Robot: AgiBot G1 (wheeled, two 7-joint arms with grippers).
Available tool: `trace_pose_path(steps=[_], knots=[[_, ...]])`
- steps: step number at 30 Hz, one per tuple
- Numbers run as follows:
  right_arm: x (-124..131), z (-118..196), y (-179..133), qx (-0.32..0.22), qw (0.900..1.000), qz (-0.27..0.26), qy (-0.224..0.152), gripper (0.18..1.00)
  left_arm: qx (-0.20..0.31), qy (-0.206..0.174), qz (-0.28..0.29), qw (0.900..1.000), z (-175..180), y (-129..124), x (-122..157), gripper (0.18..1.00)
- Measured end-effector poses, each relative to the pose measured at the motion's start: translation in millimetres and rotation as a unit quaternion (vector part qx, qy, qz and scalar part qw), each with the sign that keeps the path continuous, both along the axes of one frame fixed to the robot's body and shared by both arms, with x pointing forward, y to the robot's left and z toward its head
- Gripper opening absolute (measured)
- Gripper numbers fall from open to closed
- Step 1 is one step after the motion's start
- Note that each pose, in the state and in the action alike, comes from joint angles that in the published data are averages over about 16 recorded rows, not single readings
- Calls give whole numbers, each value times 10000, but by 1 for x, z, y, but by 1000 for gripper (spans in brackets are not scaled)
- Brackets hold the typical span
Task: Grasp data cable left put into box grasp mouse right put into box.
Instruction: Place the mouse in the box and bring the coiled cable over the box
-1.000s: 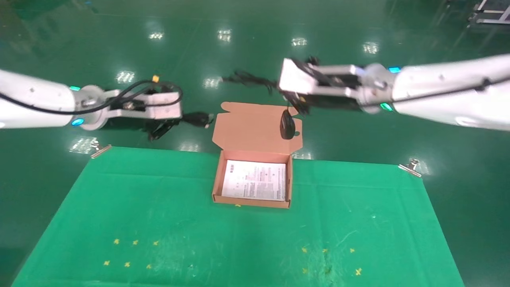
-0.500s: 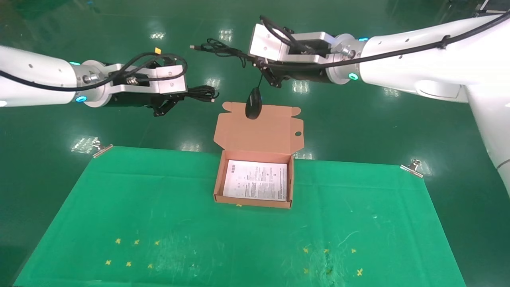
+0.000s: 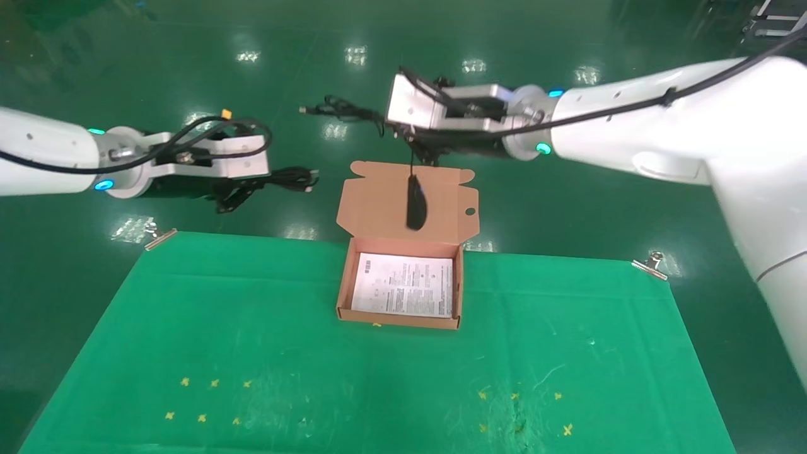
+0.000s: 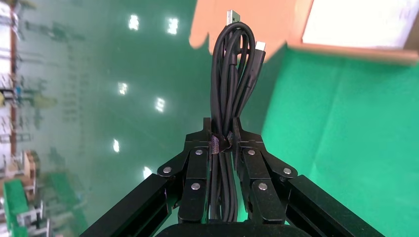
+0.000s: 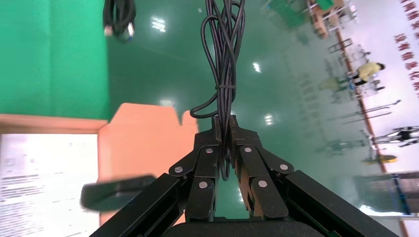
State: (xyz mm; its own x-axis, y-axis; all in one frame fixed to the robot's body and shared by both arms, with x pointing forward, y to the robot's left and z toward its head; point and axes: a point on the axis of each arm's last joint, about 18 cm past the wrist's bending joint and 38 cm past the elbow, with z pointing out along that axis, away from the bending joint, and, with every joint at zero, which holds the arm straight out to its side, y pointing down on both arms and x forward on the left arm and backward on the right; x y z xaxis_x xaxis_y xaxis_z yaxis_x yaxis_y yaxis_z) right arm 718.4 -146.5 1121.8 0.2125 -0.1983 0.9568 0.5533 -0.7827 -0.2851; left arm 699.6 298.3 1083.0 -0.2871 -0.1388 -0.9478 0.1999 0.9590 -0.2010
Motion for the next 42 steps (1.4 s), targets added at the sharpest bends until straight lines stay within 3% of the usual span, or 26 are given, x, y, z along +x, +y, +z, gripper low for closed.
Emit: trace_pose_path(steps=[11, 25, 42], knots=[[15, -58, 17, -125, 9985, 5, 528, 204, 60, 232, 518, 9984, -17, 26, -9, 254], [19, -123, 43, 108, 9920, 75, 1254, 203, 58, 243, 668, 9975, -20, 28, -16, 254], [40, -165, 16, 938, 9722, -601, 2059, 203, 58, 237, 678, 9974, -21, 27, -17, 253]])
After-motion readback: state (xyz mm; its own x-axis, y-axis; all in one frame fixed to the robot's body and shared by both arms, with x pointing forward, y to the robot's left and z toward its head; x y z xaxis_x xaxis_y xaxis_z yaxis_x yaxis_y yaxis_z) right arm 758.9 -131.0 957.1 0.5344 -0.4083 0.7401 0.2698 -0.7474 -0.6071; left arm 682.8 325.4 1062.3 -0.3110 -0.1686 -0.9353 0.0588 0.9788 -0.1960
